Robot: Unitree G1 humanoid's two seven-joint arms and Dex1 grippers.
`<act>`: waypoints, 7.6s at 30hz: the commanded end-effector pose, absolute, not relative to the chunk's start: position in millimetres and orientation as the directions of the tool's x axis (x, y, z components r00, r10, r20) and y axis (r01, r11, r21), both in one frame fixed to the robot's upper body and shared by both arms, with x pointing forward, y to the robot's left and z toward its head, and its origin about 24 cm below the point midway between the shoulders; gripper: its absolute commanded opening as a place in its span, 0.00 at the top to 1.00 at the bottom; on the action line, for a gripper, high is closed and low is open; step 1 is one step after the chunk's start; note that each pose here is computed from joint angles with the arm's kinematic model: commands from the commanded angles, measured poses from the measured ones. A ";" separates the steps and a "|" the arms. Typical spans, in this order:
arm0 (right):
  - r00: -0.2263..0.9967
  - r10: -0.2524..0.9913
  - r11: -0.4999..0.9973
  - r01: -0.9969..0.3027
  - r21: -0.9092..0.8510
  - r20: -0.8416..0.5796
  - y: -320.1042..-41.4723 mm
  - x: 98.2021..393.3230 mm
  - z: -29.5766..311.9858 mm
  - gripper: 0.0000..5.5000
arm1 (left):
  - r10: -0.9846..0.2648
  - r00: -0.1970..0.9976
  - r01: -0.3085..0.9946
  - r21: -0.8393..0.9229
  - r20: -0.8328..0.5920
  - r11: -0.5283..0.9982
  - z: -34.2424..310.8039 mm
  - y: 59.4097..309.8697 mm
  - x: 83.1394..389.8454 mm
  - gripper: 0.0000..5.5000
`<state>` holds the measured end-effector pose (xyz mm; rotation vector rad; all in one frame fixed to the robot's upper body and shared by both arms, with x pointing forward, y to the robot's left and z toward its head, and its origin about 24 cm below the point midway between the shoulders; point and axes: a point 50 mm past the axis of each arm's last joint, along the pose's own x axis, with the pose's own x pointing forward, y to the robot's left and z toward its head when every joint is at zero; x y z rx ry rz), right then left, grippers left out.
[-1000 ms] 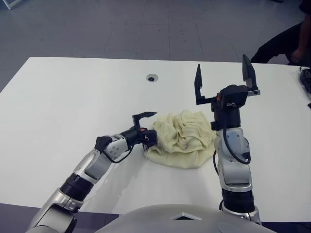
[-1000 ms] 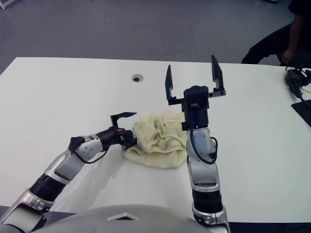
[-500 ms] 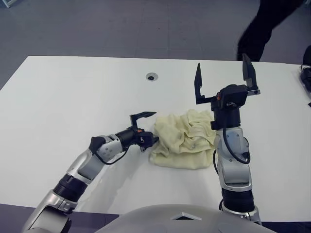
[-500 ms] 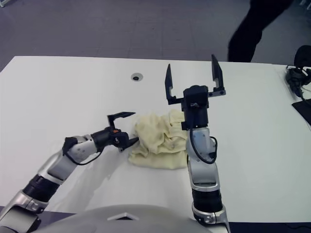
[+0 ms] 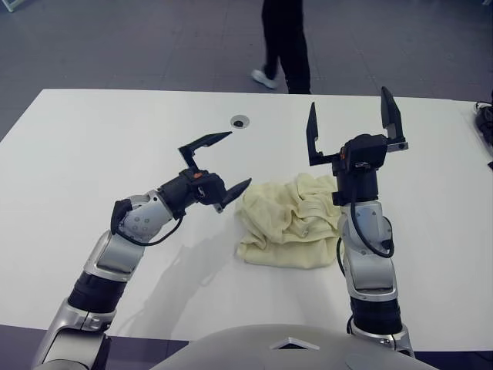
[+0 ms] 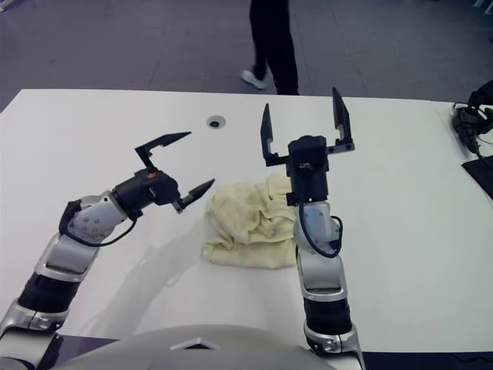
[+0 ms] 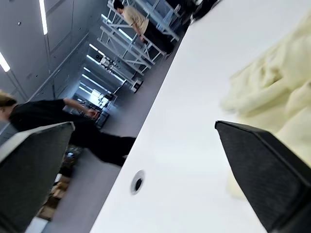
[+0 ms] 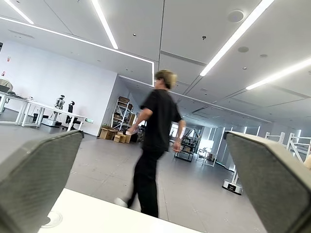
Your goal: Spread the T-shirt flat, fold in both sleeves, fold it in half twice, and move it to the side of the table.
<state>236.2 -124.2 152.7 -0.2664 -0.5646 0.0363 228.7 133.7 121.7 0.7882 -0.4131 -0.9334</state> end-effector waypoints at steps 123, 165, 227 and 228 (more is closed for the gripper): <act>0.876 0.478 0.718 -0.433 -0.546 -0.066 -195.6 222.3 141.5 0.02 | -0.845 0.297 0.796 0.604 -0.444 -0.037 30.9 121.3 194.9 1.00; 0.572 0.589 0.144 -0.770 -0.621 -0.572 -215.0 184.7 80.4 0.02 | -0.843 0.336 0.784 0.621 -0.420 0.003 36.7 116.7 201.5 1.00; 0.683 0.513 0.195 -0.683 -0.704 -0.521 -225.2 204.3 74.5 0.02 | -0.842 0.340 0.766 0.643 -0.420 -0.012 37.8 114.8 206.1 1.00; 0.684 0.512 0.195 -0.681 -0.706 -0.519 -225.2 204.7 74.0 0.02 | -0.842 0.340 0.765 0.644 -0.419 -0.012 37.9 114.6 206.2 1.00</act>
